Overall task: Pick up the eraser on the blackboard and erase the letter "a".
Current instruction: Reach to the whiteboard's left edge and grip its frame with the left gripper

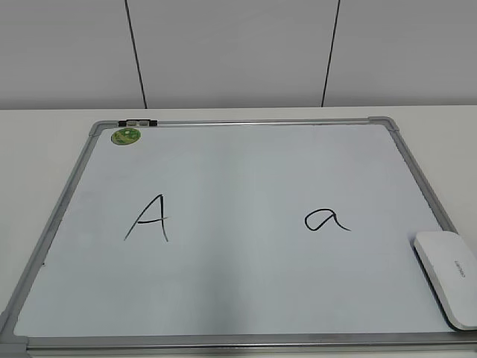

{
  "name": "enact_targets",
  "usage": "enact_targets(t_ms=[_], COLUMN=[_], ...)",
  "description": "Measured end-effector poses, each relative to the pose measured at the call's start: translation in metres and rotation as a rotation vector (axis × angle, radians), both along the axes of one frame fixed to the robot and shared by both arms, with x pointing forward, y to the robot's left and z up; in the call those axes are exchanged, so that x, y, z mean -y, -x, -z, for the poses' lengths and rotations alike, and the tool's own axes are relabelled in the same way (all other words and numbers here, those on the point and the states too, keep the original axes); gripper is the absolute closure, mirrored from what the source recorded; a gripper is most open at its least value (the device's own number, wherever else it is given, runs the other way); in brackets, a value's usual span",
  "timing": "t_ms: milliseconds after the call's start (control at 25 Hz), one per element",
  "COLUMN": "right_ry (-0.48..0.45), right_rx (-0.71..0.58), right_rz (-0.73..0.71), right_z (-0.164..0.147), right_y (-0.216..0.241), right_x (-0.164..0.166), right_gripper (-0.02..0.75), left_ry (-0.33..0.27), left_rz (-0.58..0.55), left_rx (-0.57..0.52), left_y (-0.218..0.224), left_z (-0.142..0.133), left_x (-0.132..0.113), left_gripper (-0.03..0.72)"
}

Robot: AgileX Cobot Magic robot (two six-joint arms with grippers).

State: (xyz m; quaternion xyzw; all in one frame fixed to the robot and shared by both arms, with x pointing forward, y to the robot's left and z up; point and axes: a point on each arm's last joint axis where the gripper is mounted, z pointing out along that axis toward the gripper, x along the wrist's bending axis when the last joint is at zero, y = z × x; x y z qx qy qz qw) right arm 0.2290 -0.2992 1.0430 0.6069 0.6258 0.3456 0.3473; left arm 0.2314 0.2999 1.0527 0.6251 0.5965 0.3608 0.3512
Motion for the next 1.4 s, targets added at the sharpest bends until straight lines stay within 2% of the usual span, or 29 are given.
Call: enact_targets(t_ms=[1400], right_ry=[0.0], right_rx=[0.0], right_rz=[0.0], right_z=[0.0], right_y=[0.0], right_x=[0.0], right_gripper=[0.152], left_ry=[0.0], left_rz=[0.0], left_rx=[0.0], left_y=[0.0], left_z=[0.0], left_x=[0.0], left_gripper=[0.44])
